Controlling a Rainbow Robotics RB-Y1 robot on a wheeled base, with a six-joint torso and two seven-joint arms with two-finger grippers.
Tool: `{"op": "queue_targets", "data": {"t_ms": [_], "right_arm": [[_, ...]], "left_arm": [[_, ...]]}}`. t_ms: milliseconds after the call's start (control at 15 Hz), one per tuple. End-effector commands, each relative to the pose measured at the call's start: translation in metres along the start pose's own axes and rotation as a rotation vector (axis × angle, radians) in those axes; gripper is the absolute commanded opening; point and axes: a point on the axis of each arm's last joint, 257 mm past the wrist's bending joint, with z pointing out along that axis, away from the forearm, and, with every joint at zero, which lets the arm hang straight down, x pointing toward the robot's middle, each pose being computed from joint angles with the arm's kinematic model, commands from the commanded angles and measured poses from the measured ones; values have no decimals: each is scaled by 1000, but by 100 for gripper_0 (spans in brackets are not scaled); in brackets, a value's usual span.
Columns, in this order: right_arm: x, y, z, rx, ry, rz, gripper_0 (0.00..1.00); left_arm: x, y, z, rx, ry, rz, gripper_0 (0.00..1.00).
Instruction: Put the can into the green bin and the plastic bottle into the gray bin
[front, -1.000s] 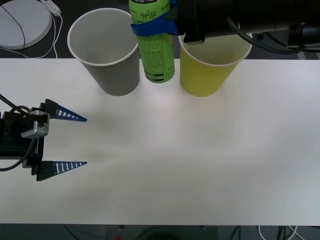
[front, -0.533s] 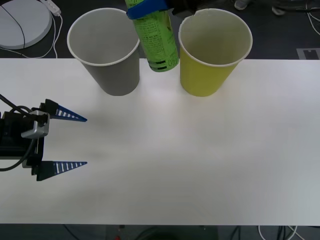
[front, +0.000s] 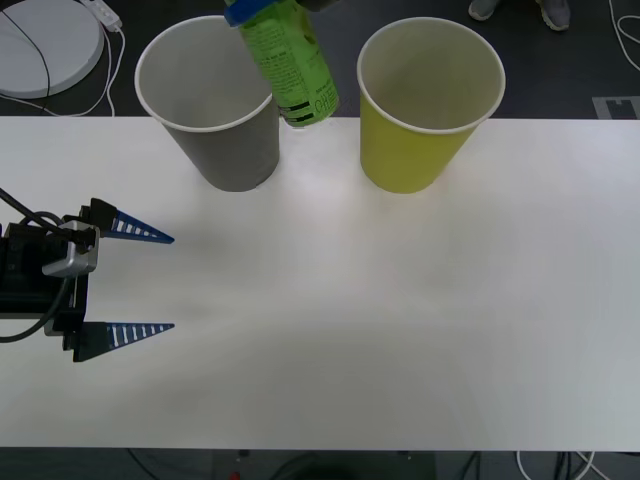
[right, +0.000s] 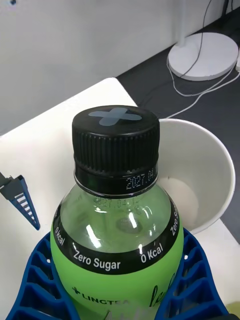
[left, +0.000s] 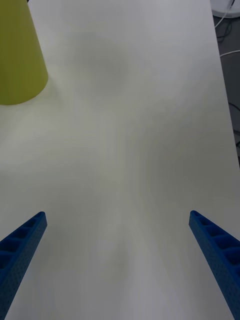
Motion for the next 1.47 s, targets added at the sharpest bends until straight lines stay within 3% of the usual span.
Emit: {"op": "queue_targets", "data": {"t_ms": [67,200,1133,1467], "right_arm": [[-8,0,8,5,38,2,0],[-13,-2,13,40,85,-19,0],[-30,-14,70,134,211,53,0],[-44,-22,87,174,174,70,0]], "left_arm": [[0,0,0,0,0,0,100],[0,0,0,0,0,0,100],[0,0,0,0,0,0,100],[0,0,0,0,0,0,100]]}}
